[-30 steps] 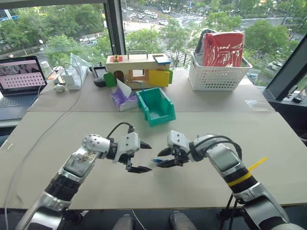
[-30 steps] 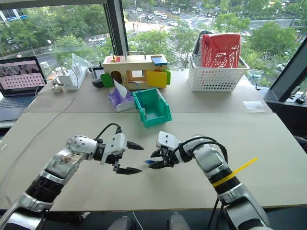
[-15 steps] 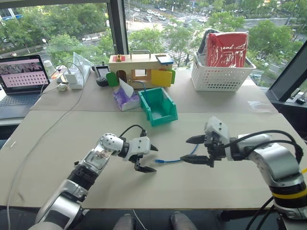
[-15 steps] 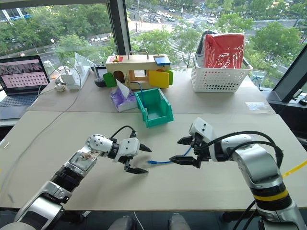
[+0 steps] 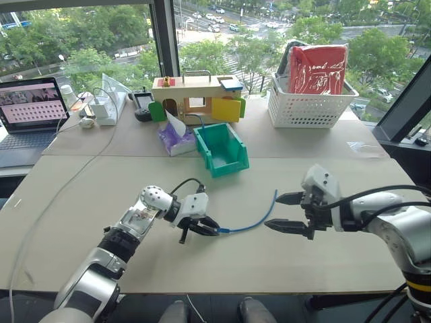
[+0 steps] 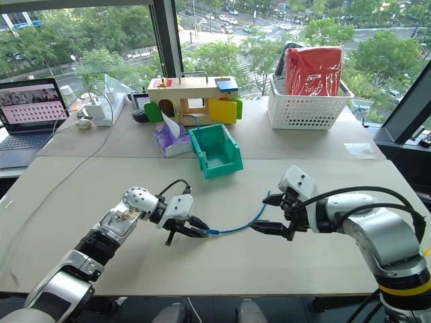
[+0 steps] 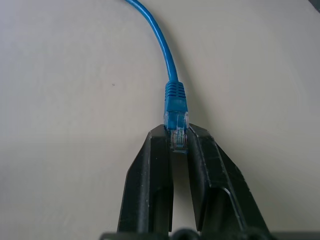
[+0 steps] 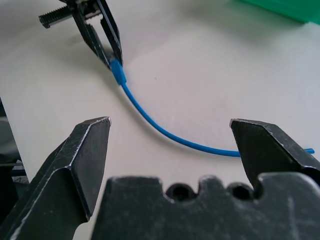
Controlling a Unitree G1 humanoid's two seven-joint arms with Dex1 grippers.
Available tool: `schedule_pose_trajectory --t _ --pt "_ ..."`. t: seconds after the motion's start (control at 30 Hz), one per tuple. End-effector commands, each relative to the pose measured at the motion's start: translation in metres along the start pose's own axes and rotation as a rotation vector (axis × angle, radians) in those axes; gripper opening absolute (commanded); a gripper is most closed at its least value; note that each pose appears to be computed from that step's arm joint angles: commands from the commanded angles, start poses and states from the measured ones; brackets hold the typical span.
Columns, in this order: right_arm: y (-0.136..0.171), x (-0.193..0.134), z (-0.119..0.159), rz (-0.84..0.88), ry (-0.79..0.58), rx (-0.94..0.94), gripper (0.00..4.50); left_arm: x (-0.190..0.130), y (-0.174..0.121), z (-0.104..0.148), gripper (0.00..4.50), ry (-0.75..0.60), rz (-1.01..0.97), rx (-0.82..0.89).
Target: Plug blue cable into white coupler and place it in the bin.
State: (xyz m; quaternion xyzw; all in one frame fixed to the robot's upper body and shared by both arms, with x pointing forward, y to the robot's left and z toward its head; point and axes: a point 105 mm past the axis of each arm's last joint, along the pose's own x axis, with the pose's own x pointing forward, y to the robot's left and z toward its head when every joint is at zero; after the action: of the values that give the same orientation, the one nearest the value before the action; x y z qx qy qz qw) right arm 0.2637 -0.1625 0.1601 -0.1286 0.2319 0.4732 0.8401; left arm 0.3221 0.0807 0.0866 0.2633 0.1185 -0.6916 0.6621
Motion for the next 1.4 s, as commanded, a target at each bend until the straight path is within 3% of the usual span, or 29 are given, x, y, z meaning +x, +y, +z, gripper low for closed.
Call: schedule_pose_trajectory --t 0.03,0.13,0.33,0.5,0.67,1.07,1.4 --pt "0.019 -0.008 0.003 0.045 -0.105 0.137 4.44 0.007 0.012 0.038 0.03 -0.184 0.071 -0.02" --pt "0.028 -0.006 0.002 0.057 -0.166 0.243 4.44 0.014 0.007 0.053 0.03 -0.255 0.06 -0.036" --pt "0.037 0.015 -0.003 0.014 -0.484 0.676 4.44 0.031 0.006 0.088 0.03 -0.386 0.171 -0.023" --pt "0.034 0.022 -0.026 -0.139 -0.652 1.008 4.44 0.043 -0.011 0.077 0.03 -0.315 0.165 -0.026" --pt "0.036 0.025 -0.012 -0.164 -0.778 1.106 4.44 0.047 -0.015 0.072 0.03 -0.289 0.178 -0.062" --pt "0.055 0.041 -0.007 -0.097 -0.669 1.226 4.44 0.049 -0.017 0.071 0.03 -0.301 0.168 -0.11" --pt "0.05 0.04 -0.003 -0.121 -0.674 1.241 4.44 0.051 -0.017 0.07 0.03 -0.313 0.18 -0.141"
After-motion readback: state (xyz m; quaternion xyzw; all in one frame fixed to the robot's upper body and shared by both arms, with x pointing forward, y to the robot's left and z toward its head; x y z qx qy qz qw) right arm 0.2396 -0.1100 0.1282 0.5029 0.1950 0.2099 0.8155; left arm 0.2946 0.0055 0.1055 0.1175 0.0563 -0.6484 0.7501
